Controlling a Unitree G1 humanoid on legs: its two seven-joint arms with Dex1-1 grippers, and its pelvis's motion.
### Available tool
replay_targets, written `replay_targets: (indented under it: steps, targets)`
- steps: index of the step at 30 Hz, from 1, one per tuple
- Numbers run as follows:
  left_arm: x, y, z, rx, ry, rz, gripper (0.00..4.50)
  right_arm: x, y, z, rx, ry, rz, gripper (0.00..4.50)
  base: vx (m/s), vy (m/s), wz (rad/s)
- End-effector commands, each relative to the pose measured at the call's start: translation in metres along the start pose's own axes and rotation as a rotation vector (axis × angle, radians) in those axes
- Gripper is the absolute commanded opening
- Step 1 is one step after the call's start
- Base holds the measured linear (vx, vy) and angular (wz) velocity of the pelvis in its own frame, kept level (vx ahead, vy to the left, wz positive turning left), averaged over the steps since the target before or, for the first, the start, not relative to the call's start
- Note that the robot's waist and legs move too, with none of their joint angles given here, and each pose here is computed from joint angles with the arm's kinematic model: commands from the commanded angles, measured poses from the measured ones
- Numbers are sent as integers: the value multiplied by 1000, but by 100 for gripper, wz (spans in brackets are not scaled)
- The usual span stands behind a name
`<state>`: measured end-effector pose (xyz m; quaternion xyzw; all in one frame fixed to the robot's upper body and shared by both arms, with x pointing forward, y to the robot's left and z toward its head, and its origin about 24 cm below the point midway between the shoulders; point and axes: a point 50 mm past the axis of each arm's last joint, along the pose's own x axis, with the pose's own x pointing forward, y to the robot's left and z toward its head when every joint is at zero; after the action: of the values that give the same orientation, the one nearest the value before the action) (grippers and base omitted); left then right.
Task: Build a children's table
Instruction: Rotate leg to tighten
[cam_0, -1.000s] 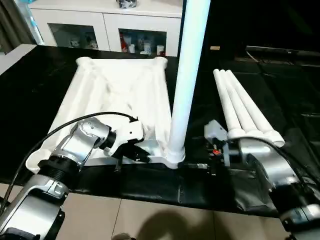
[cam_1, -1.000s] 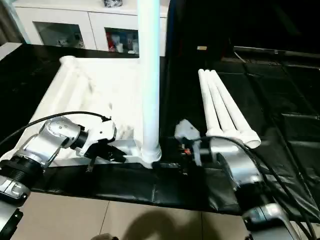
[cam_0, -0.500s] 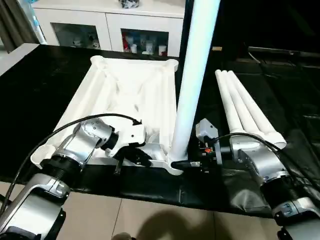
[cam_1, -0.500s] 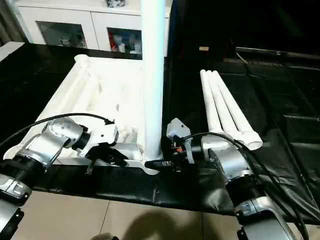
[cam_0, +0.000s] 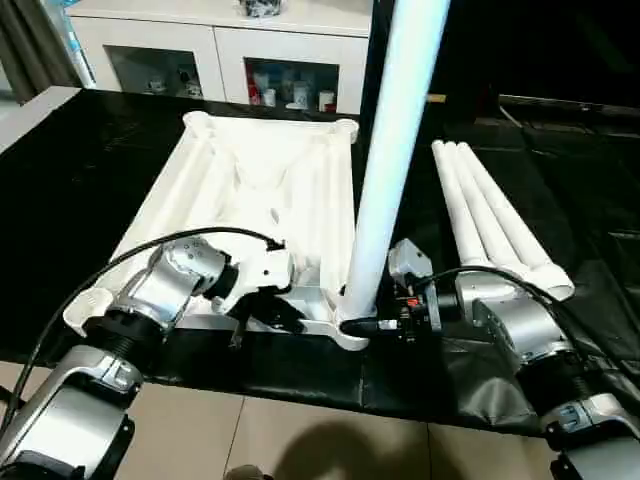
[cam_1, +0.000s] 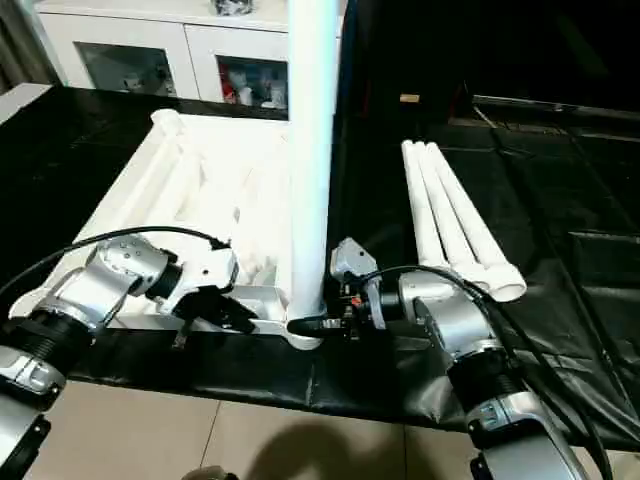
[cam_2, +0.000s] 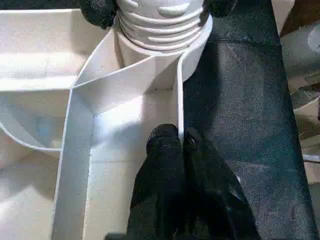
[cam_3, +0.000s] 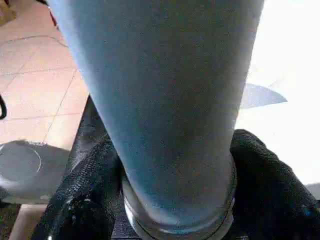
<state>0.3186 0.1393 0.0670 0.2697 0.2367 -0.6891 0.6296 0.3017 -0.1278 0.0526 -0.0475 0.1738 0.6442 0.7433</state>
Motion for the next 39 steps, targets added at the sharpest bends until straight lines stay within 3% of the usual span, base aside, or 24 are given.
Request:
replay_targets:
  steps: [1,6,10,18,19,21,31,34,37,39]
  targets:
    - [14,-1,-1,-67,-24,8,0,8,4,-6,51,-17,-25,273,0,0,0]
    - [21,14,19,-218,-205,195,0,28,-9,-14,156,-71,-322,272,0,0,0]
    - [22,25,31,-295,-259,340,0,45,-20,-7,256,-127,-484,272,0,0,0]
    - [32,36,54,-383,-318,570,0,73,-30,2,318,-82,-679,272,0,0,0]
    - [33,36,55,-370,-309,573,0,73,-30,2,320,-90,-678,328,0,0,0]
    - [34,36,56,-357,-299,570,0,73,-31,2,321,-99,-681,351,0,0,0]
    - [29,31,34,-353,-225,543,0,40,-34,-3,321,-227,-669,431,0,0,0]
    - [25,28,23,-317,-186,494,0,16,-30,-7,265,-252,-608,446,0,0,0]
    - [19,25,18,-252,-153,424,0,-3,-25,-10,183,-208,-525,446,0,0,0]
    - [18,24,17,-237,-149,405,0,-7,-23,-10,163,-198,-504,446,0,0,0]
